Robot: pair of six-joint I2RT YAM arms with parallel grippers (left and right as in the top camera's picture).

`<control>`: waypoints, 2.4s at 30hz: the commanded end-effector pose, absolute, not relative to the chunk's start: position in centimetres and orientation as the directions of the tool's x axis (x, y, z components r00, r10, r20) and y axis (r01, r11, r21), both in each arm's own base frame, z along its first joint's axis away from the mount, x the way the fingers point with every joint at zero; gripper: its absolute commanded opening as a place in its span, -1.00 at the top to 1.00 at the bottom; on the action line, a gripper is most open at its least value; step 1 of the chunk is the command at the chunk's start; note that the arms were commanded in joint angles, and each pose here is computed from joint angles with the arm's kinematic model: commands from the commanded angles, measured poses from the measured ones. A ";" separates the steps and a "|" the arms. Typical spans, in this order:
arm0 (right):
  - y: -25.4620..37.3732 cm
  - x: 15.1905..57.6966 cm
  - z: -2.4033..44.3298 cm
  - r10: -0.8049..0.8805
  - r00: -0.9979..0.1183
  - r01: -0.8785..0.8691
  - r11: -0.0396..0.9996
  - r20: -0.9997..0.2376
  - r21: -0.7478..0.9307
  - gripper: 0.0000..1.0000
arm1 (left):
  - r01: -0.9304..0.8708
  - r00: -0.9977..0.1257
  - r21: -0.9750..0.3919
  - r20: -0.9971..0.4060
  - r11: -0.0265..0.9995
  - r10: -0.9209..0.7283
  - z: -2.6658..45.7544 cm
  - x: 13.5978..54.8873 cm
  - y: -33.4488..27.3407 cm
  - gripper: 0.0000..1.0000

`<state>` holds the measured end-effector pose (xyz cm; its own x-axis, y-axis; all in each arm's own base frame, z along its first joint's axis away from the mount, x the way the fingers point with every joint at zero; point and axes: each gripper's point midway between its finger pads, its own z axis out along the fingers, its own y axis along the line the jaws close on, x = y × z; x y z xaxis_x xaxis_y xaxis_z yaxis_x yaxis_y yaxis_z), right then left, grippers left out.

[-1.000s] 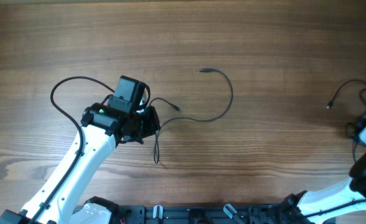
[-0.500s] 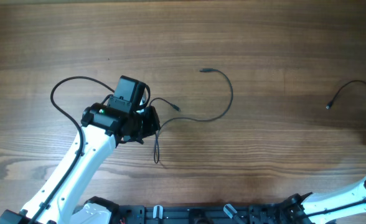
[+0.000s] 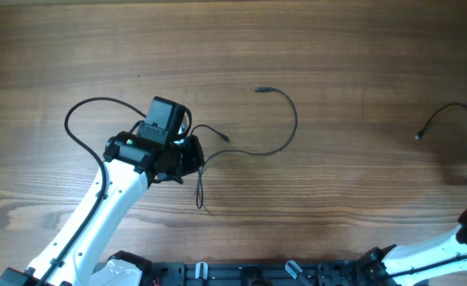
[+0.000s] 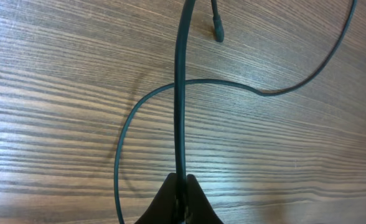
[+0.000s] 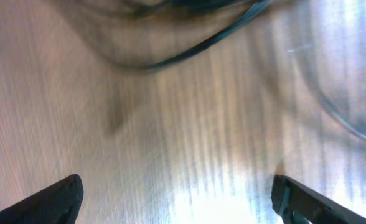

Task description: Untangle cables

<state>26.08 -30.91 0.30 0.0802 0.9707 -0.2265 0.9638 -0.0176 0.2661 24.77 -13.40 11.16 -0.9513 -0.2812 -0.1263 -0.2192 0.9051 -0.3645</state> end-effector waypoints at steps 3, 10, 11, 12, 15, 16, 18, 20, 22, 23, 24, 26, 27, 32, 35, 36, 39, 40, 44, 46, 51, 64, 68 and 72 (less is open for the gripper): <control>-16.8 31.4 -5.1 0.838 -0.545 0.774 0.512 -0.021 0.372 -0.99 | -0.185 -0.956 -0.349 -0.154 0.919 -0.251 11.2 24.8 -13.0 0.91; -11.5 39.0 -2.7 0.655 -0.720 0.466 0.702 -0.230 0.538 -0.99 | -0.185 -0.956 -0.349 -0.153 0.918 -0.251 11.2 24.8 -13.0 0.92; -11.9 39.4 -2.6 0.673 -0.700 0.484 0.693 -0.238 0.534 -0.99 | -0.185 -0.956 -0.349 -0.153 0.919 -0.251 11.2 24.8 -13.0 0.92; -12.2 39.6 -2.6 0.685 -0.685 0.498 0.688 -0.248 0.527 -0.95 | -0.185 -0.956 -0.350 -0.154 0.918 -0.251 11.2 24.8 -13.0 0.92; -13.1 40.1 -2.5 0.686 -0.669 0.501 0.701 -0.286 0.508 -0.51 | -0.185 -0.956 -0.350 -0.154 0.918 -0.251 11.2 24.8 -13.0 0.92; -13.5 40.2 -2.5 0.686 -0.663 0.507 0.707 -0.300 0.494 -0.21 | -0.185 -0.956 -0.350 -0.154 0.918 -0.251 11.2 24.8 -13.0 0.92; -14.5 40.4 -2.6 0.685 -0.646 0.526 0.719 -0.337 0.455 0.25 | -0.185 -0.956 -0.350 -0.154 0.918 -0.251 11.2 24.8 -13.0 0.92; -15.9 40.2 -2.8 0.728 -0.593 0.597 0.684 -0.343 0.420 0.83 | -0.185 -0.956 -0.350 -0.154 0.918 -0.251 11.2 24.8 -13.0 0.92; -16.7 40.2 -2.8 0.770 -0.541 0.645 0.638 -0.338 0.420 0.91 | -0.185 -0.956 -0.350 -0.154 0.918 -0.251 11.2 24.8 -13.0 0.92; -17.5 40.4 -2.5 0.805 -0.490 0.672 0.593 -0.334 0.444 0.91 | -0.185 -0.956 -0.350 -0.153 0.918 -0.251 11.2 24.8 -13.0 0.92; -18.2 40.5 -2.2 0.824 -0.461 0.687 0.566 -0.329 0.455 0.91 | -0.186 -0.956 -0.349 -0.152 0.919 -0.251 11.2 24.7 -13.0 0.92; -19.8 40.6 -1.3 0.855 -0.408 0.703 0.518 -0.320 0.488 0.91 | -0.187 -0.957 -0.346 -0.147 0.919 -0.250 11.2 24.6 -13.0 0.92; -20.7 40.8 -0.7 0.861 -0.392 0.696 0.508 -0.324 0.508 0.91 | -0.188 -0.957 -0.344 -0.144 0.920 -0.250 11.1 24.5 -13.0 0.92; -28.1 40.2 4.4 0.909 -0.265 0.645 0.416 -0.322 0.642 0.91 | -0.189 -0.957 -0.344 -0.145 0.920 -0.251 11.1 24.6 -13.0 0.92; -29.1 39.2 5.0 0.928 -0.246 0.630 0.371 -0.278 0.682 0.21 | -0.186 -0.956 -0.348 -0.151 0.919 -0.251 11.2 24.7 -13.0 0.92; -29.1 38.9 4.7 0.934 -0.241 0.647 0.357 -0.263 0.674 -0.20 | -0.185 -0.956 -0.350 -0.154 0.918 -0.251 11.2 24.8 -13.1 0.91; -27.9 38.8 3.9 0.959 -0.211 0.696 0.284 -0.190 0.660 -0.99 | -0.181 -0.954 -0.356 -0.163 0.917 -0.252 11.3 25.0 -13.1 0.91; -27.3 39.3 3.9 0.968 -0.195 0.699 0.251 -0.159 0.670 -1.00 | -0.181 -0.954 -0.356 -0.163 0.917 -0.252 11.3 25.0 -13.1 0.92; -26.5 42.0 4.9 0.996 -0.050 0.688 0.089 -0.075 0.720 -0.99 | -0.182 -0.954 -0.355 -0.163 0.917 -0.252 11.3 25.0 -13.1 0.92; -26.6 43.1 5.2 0.997 0.069 0.690 -0.020 -0.038 0.724 -1.00 | -0.181 -0.954 -0.355 -0.163 0.917 -0.252 11.3 25.0 -13.1 0.92; -26.2 45.6 5.8 0.970 0.199 0.692 -0.039 -0.138 0.721 -0.99 | -0.181 -0.954 -0.355 -0.163 0.917 -0.252 11.3 25.0 -13.1 0.91; -25.0 47.2 3.5 0.957 0.202 0.718 0.002 -0.210 0.697 -0.99 | -0.181 -0.954 -0.355 -0.163 0.917 -0.252 11.3 25.0 -13.1 0.91; -24.8 45.3 0.9 0.950 0.269 0.771 -0.116 -0.155 0.627 -0.99 | -0.181 -0.954 -0.356 -0.163 0.917 -0.252 11.3 25.0 -13.1 0.92; -24.8 45.0 0.7 0.950 0.266 0.781 -0.113 -0.163 0.615 -0.59 | -0.181 -0.954 -0.356 -0.163 0.917 -0.252 11.3 25.0 -13.2 0.92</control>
<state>46.06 -24.67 2.82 0.2374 0.9573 -0.1649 0.7469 -0.0714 0.6612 24.97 -13.42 11.21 -0.9532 -0.2677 -0.1404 -0.2018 0.9093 -0.3640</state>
